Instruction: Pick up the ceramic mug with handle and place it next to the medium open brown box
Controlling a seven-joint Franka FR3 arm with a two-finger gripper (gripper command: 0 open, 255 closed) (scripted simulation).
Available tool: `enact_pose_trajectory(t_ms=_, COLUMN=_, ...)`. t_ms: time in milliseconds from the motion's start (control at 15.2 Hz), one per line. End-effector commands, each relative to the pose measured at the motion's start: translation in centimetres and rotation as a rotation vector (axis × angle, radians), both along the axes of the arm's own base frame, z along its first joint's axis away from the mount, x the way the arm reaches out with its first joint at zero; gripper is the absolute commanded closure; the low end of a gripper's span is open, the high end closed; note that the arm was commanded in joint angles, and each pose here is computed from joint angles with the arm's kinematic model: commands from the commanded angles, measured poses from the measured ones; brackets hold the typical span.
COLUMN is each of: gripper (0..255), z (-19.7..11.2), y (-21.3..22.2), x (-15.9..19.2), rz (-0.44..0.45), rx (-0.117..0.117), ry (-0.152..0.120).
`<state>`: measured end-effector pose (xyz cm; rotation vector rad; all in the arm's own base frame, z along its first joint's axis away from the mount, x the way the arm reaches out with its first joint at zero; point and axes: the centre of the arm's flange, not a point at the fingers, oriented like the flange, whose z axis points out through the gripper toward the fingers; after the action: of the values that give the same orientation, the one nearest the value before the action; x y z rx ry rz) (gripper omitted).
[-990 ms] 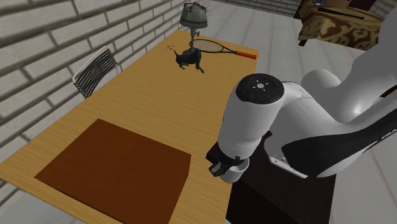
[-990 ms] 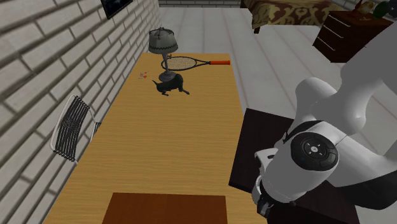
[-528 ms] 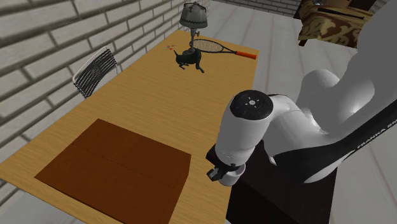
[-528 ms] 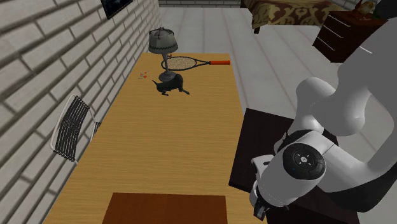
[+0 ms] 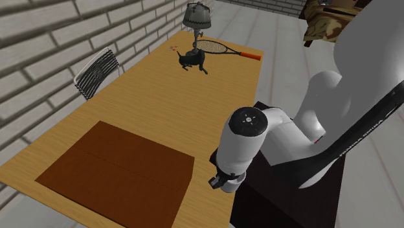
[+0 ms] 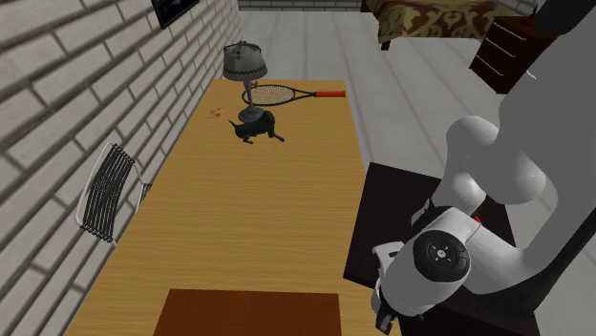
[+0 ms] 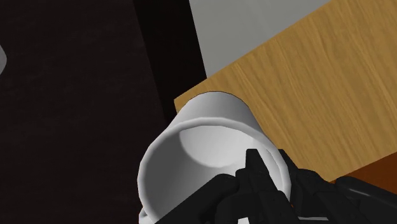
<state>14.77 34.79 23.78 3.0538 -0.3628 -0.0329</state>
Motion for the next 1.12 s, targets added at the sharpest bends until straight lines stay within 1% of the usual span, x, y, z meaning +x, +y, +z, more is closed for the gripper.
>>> enact_pose_trajectory(t_ms=0, gripper=255, z=-1.2, y=0.1, x=-0.1, rz=0.001, rx=0.002, ry=0.000)
enact_pose_trajectory(t_ms=462, gripper=255, z=-4.7, y=0.1, x=-0.1, rz=0.001, rx=0.002, ry=0.000)
enact_pose_trajectory(t_ms=924, gripper=255, z=-4.7, y=0.1, x=-0.1, rz=0.001, rx=0.002, ry=0.000)
enact_pose_trajectory(t_ms=990, gripper=0, z=-4.7, y=0.1, x=-0.1, rz=0.001, rx=0.002, ry=0.000)
enact_pose_trajectory(t_ms=1056, gripper=0, z=-4.7, y=0.1, x=-0.1, rz=0.001, rx=0.002, ry=0.000)
